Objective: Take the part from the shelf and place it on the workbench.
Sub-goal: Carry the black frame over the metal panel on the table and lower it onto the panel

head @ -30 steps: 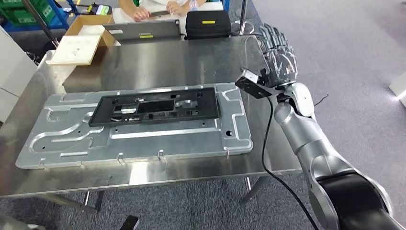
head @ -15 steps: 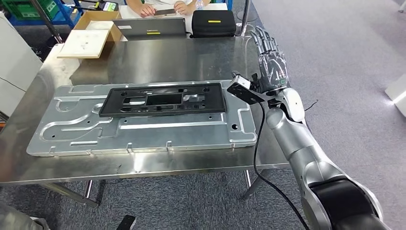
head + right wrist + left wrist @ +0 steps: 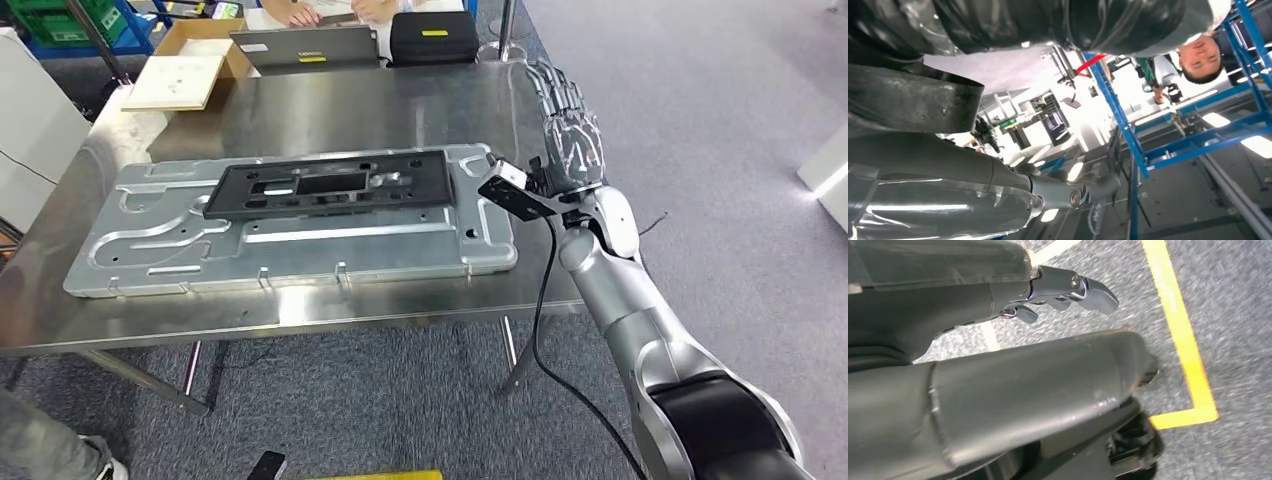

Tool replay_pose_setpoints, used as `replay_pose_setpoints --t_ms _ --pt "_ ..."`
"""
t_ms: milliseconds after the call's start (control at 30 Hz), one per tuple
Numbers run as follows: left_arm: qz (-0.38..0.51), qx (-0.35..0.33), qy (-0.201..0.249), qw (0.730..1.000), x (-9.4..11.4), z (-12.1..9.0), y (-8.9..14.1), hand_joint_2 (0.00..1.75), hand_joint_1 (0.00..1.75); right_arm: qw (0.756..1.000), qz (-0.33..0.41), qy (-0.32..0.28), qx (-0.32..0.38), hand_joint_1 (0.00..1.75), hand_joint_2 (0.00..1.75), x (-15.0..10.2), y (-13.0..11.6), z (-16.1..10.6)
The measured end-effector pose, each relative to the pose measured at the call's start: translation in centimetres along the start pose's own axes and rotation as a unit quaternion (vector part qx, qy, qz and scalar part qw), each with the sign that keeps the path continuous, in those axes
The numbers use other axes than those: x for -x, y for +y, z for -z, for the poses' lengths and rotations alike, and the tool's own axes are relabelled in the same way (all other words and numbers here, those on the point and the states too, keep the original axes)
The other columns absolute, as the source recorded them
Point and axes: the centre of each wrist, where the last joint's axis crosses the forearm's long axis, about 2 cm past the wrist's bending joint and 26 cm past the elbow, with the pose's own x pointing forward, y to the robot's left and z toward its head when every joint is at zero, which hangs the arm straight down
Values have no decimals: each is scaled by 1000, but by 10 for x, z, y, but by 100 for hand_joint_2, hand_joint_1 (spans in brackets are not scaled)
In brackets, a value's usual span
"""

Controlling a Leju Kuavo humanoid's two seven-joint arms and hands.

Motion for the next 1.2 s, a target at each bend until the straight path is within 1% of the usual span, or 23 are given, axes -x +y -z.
replay_pose_setpoints --t_ms 200,367,700,1200 --pt "-2 0 0 1000 -1 0 0 0 0 1000 2 1 0 0 0 0 1 -1" --pt "-2 -1 -5 1000 -5 3 2 0 0 1000 2 3 7 0 0 1 -3 2" --pt "-4 1 -3 1000 -5 2 0 0 0 1000 2 10 6 0 0 5 -3 -1" --pt "-4 1 -3 1000 -5 2 -1 0 0 1000 4 10 9 0 0 5 -5 1"
